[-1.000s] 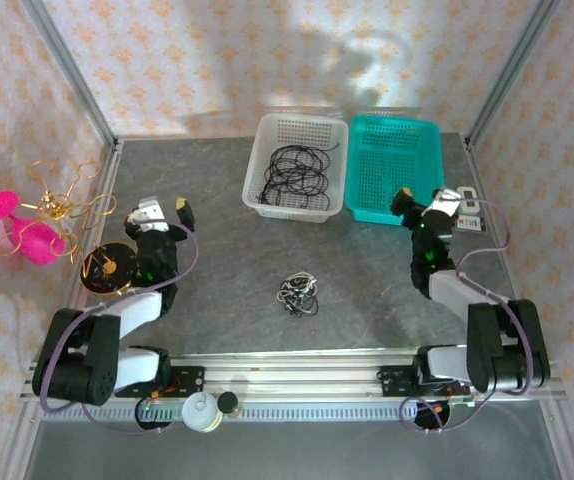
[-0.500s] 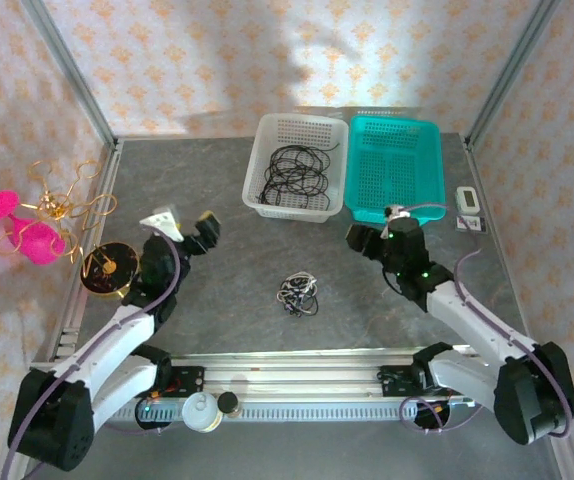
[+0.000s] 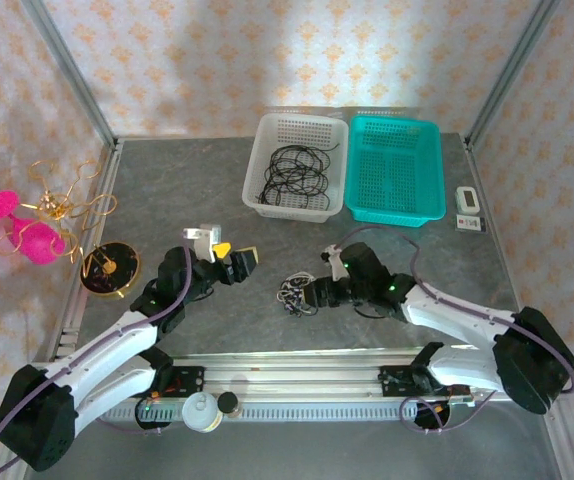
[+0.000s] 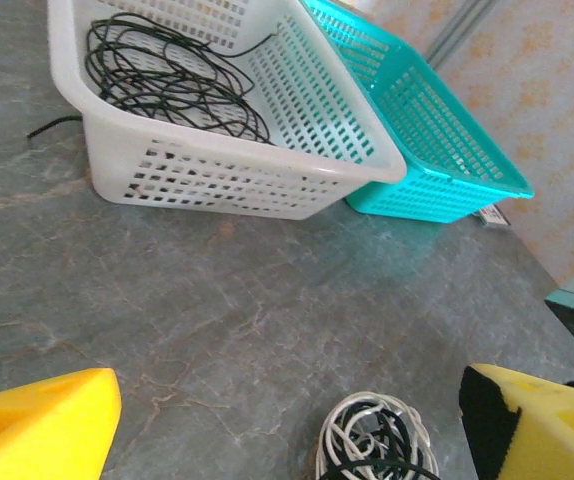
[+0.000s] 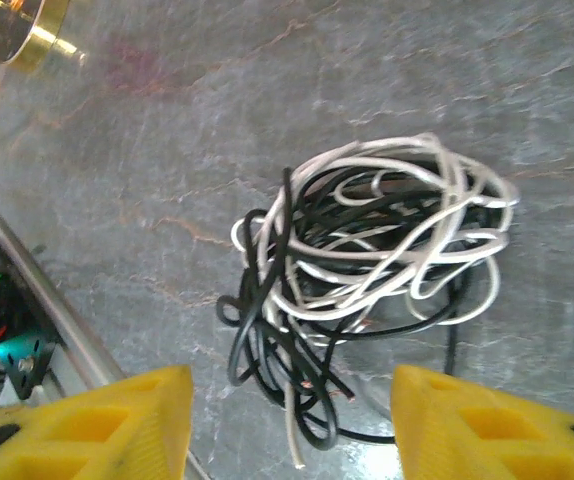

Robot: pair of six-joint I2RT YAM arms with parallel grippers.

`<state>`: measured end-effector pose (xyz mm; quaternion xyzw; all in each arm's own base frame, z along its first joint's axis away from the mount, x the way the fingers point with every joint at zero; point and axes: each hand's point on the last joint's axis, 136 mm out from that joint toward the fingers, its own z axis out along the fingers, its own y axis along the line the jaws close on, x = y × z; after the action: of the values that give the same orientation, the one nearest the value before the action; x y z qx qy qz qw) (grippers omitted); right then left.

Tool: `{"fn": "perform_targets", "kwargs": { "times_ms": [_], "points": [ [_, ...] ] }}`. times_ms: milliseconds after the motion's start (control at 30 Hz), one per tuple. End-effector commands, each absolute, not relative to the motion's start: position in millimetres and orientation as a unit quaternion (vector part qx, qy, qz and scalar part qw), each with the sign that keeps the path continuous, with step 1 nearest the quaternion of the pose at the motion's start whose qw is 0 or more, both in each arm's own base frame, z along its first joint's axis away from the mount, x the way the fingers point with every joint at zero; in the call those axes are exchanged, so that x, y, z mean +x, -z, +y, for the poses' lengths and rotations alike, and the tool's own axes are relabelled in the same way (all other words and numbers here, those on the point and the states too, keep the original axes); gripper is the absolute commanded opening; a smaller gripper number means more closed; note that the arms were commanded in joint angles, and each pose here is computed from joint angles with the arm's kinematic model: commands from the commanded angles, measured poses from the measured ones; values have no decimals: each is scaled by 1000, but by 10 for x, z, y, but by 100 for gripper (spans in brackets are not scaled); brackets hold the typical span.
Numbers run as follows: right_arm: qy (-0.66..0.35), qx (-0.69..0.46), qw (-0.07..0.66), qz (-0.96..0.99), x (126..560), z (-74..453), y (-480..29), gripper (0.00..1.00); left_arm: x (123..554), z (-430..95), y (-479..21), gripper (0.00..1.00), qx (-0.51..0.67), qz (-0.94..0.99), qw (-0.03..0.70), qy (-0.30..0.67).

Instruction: Untangle the cables

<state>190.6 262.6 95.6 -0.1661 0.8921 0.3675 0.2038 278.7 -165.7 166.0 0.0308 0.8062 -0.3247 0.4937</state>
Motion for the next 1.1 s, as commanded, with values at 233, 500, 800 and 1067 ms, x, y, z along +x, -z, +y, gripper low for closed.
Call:
{"fn": "perform_targets", "kwargs": {
  "times_ms": [233,500,800,1067],
  "points": [
    [-387,-179,191,884,1788,2719,-829,44,2716,-1751,-1658,90,48,805,482,343],
    [-381,-172,203,885,1788,2655,-823,19,2714,-1802,-1788,90,57,792,492,358],
    [-369,-200,262,869,1953,2684,-1575,0,2606,-2014,-2177,88,112,753,512,397],
    [-372,-251,332,830,2088,2790,-2478,0,2699,-2203,-2607,81,160,731,530,398]
  ]
}}
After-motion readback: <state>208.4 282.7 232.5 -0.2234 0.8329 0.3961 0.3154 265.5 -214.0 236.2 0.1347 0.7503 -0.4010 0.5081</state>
